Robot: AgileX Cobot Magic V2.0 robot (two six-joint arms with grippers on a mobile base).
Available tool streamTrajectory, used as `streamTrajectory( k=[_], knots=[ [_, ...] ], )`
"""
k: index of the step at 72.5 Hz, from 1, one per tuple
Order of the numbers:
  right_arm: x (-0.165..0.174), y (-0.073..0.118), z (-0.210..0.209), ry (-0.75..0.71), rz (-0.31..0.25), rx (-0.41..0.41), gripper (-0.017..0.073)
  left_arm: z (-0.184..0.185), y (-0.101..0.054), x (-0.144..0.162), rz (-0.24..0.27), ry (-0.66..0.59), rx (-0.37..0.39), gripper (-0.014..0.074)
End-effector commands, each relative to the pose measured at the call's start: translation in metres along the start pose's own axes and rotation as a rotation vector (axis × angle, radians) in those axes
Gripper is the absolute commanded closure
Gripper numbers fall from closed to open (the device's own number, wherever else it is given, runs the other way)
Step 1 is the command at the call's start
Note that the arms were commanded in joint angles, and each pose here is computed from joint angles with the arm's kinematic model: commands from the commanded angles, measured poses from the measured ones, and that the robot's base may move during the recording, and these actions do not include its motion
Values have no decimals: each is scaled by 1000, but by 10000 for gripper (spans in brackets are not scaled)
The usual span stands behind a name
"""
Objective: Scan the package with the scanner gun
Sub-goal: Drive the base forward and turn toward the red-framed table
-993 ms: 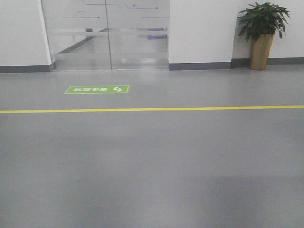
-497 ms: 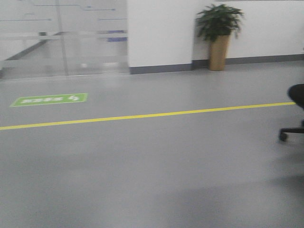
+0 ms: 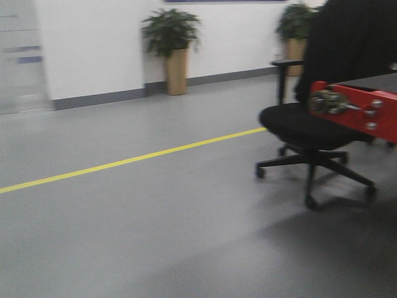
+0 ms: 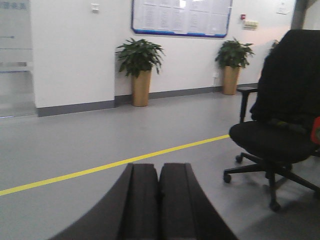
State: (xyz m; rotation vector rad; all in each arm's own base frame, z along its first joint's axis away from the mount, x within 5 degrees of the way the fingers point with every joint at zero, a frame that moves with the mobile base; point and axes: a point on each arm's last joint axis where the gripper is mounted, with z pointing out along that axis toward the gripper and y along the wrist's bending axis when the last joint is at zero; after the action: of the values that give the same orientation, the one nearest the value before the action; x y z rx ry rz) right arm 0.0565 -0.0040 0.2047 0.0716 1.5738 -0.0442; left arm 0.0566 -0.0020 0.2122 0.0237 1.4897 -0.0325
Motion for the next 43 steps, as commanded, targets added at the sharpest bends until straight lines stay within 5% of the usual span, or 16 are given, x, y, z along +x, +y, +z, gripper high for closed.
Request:
streamTrajectory(
  k=[1, 43],
  knots=[
    [-2, 0, 0, -17, -6, 6, 728, 0, 0, -3, -6, -24, -2, 704],
    [-2, 0, 0, -17, -6, 6, 728, 0, 0, -3, -6, -24, -2, 704]
  ],
)
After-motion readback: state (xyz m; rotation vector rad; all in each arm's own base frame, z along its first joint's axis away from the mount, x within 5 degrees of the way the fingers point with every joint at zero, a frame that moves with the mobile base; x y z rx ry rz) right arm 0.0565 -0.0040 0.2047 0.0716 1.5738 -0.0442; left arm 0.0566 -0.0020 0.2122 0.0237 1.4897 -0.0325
